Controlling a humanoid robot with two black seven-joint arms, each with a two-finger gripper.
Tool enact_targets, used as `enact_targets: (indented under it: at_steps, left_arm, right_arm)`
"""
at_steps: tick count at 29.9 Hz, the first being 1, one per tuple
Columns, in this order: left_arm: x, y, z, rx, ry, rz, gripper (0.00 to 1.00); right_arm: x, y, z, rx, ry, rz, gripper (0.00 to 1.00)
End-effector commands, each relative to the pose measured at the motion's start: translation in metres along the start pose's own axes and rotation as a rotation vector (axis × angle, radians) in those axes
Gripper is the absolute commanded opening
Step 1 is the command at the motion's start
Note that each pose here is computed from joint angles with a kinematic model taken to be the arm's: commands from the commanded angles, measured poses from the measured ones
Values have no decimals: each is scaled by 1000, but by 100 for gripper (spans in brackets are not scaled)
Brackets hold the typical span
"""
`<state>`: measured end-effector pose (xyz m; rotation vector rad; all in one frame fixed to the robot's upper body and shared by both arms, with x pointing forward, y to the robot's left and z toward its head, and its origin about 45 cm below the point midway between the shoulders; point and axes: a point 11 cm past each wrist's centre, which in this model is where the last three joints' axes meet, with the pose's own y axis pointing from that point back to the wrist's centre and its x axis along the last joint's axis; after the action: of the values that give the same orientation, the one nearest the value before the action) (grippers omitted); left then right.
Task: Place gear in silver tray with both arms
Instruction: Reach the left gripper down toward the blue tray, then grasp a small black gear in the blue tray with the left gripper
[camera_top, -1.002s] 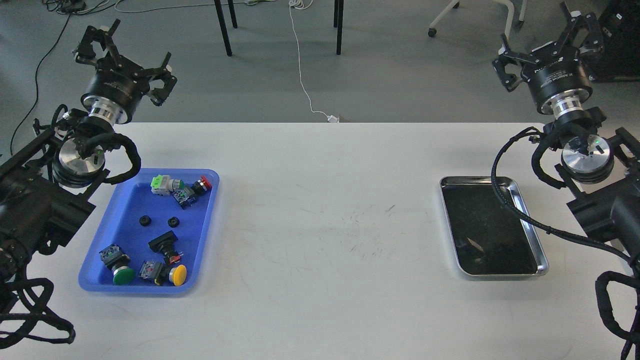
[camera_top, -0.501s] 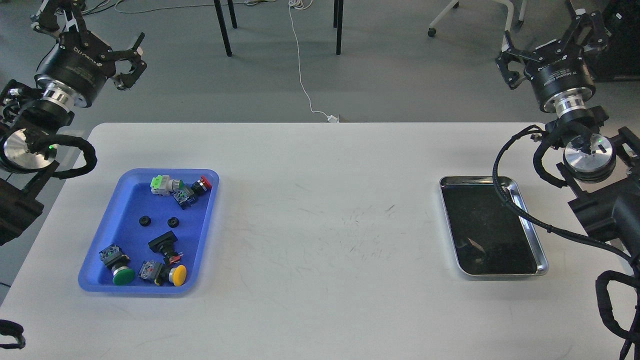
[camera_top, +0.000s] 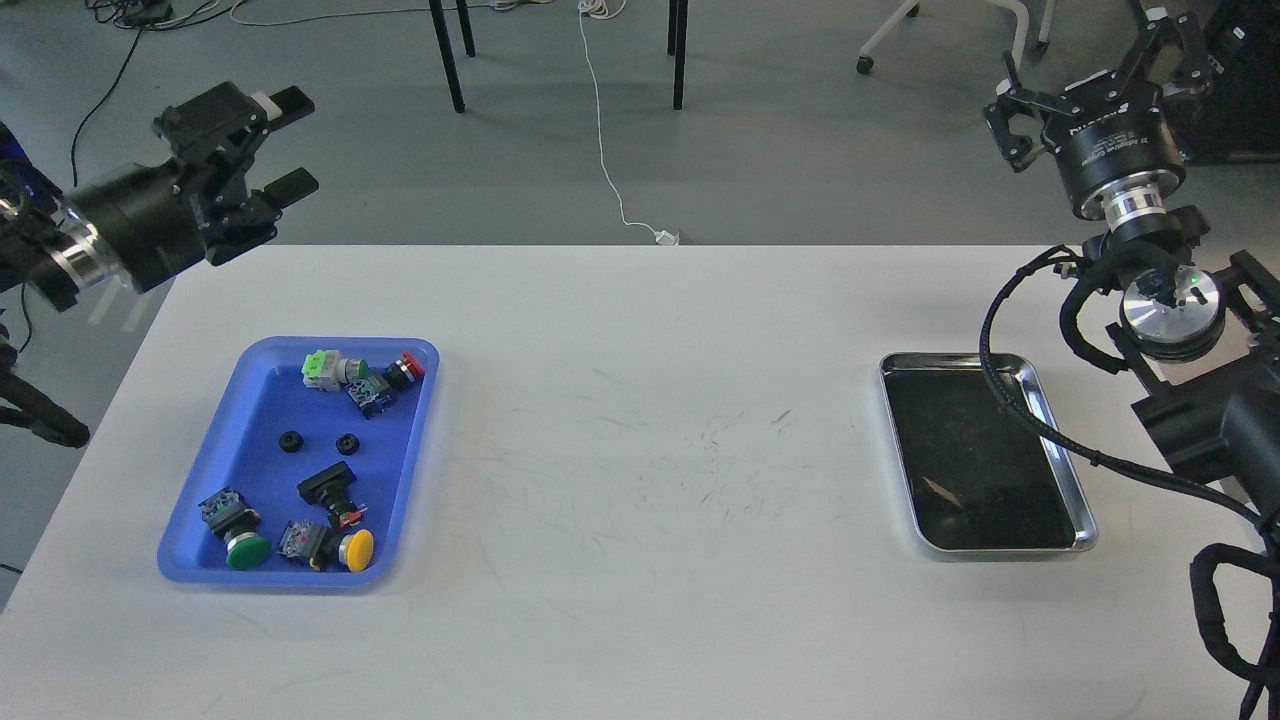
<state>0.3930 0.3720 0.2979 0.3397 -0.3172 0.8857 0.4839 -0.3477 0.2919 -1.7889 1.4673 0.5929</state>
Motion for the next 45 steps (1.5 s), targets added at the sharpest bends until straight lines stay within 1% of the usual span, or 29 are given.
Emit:
enact_targets:
  at_steps: [1,3,5,10,14,17,20,23,24,35,41,45]
  left_arm:
    - [-9,13,-22,105,-175,-51,97]
    - [-14,22,-30,152,-250,-95,97]
    - [-23,25,-35,189,-335,-147,95]
    - [-29,32,-57,307,-611,-249,90]
    - [-46,42,-89,385,-829,-345,90]
    - [-48,58,-119,451,-918,-376,89]
    - [-56,68,-136,480,-937,-419,79]
    - [-62,68,-147,499,-927,-437,63]
    - [-62,68,-150,506,-922,-436,61]
    - [-78,56,-161,504,-896,-442,61]
    - [-69,64,-170,547,-895,-434,61]
    - [-70,62,-177,565,-884,-428,61]
  right_arm:
    - [0,0,-1,0,2,-2,99]
    - [2,1,0,-2,3,2,99]
    - [3,3,1,-3,1,5,99]
    - [11,8,1,2,-5,21,99]
    - [12,9,-2,11,-10,23,99]
    - [11,9,-2,11,-10,19,99]
    - [9,9,-2,9,-10,14,99]
    - [9,9,-2,9,-10,14,99]
    - [9,9,-2,8,-9,13,99]
    - [10,10,-2,8,-10,15,99]
    - [10,10,-2,8,-10,15,99]
    - [10,10,-2,7,-9,15,99]
